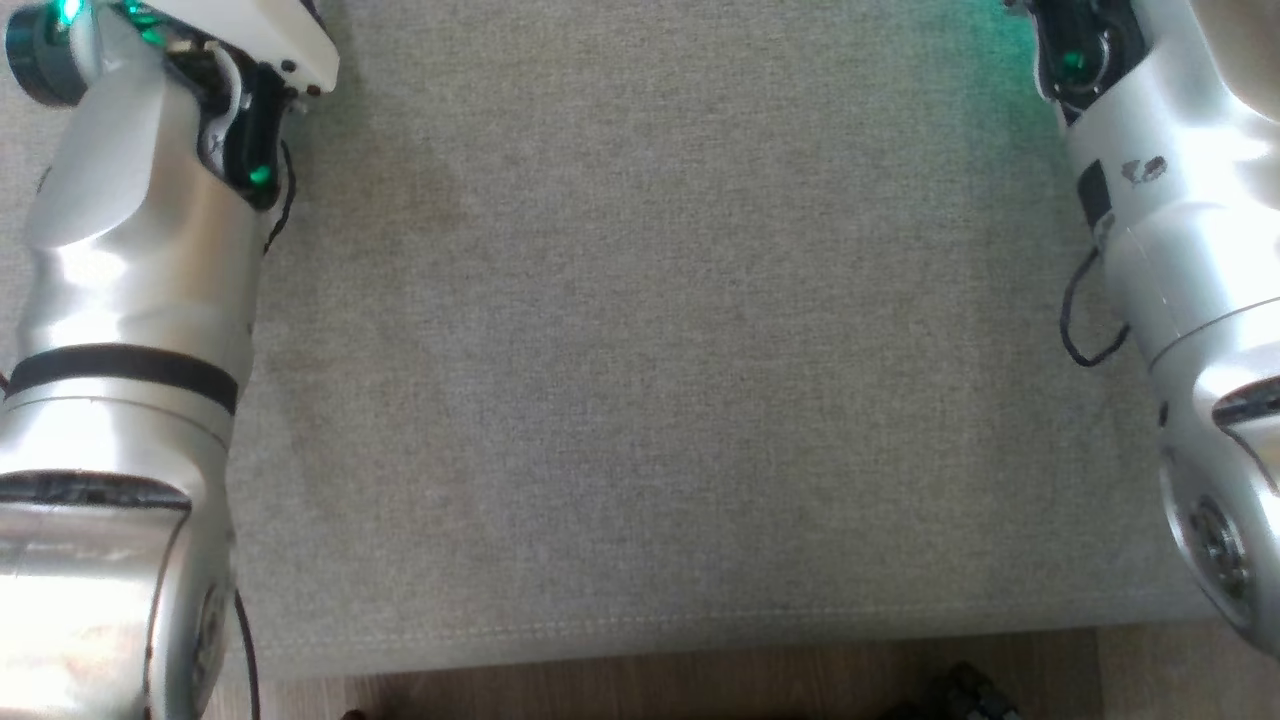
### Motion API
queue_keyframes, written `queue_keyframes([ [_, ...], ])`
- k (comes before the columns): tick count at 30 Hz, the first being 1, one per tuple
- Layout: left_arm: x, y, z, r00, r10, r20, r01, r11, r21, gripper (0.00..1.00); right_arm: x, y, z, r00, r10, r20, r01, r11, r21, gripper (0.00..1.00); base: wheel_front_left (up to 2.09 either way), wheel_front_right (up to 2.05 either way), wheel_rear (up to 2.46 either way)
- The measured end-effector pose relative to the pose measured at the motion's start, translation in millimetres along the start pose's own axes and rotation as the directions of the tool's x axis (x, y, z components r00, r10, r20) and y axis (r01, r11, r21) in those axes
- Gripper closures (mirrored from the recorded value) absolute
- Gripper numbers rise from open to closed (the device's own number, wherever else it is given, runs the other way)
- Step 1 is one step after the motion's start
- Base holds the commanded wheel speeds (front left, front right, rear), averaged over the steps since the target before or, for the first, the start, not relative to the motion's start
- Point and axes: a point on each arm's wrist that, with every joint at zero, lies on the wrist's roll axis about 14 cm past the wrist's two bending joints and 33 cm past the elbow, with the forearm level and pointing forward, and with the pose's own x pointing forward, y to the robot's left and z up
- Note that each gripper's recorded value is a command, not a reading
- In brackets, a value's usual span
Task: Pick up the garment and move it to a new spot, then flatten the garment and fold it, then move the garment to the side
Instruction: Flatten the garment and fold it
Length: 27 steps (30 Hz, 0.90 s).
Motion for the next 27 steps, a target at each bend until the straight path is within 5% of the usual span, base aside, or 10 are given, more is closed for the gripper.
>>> queue_keyframes([
  [7,-16.7,-5.7,18.2,0.995,-0.003,0.098,0.01,0.997,-0.076,1.0,-23.7,7.8,-9.9,0.999,0.014,0.038,-0.018,0.997,0.081,1.0,0.0,0.0,0.0],
  [14,-96.5,-3.3,-32.0,0.998,0.022,0.055,-0.016,0.993,-0.117,1.0,-94.4,17.4,-66.6,0.999,0.043,-0.01,-0.041,0.993,0.113,1.0,0.0,0.0,0.0],
  [27,-207.8,-15.0,-45.0,0.996,0.02,0.09,-0.013,0.997,-0.078,1.0,-230.0,3.1,-91.8,0.999,-0.033,-0.009,0.034,0.98,0.195,1.0,0.0,0.0,0.0],
])
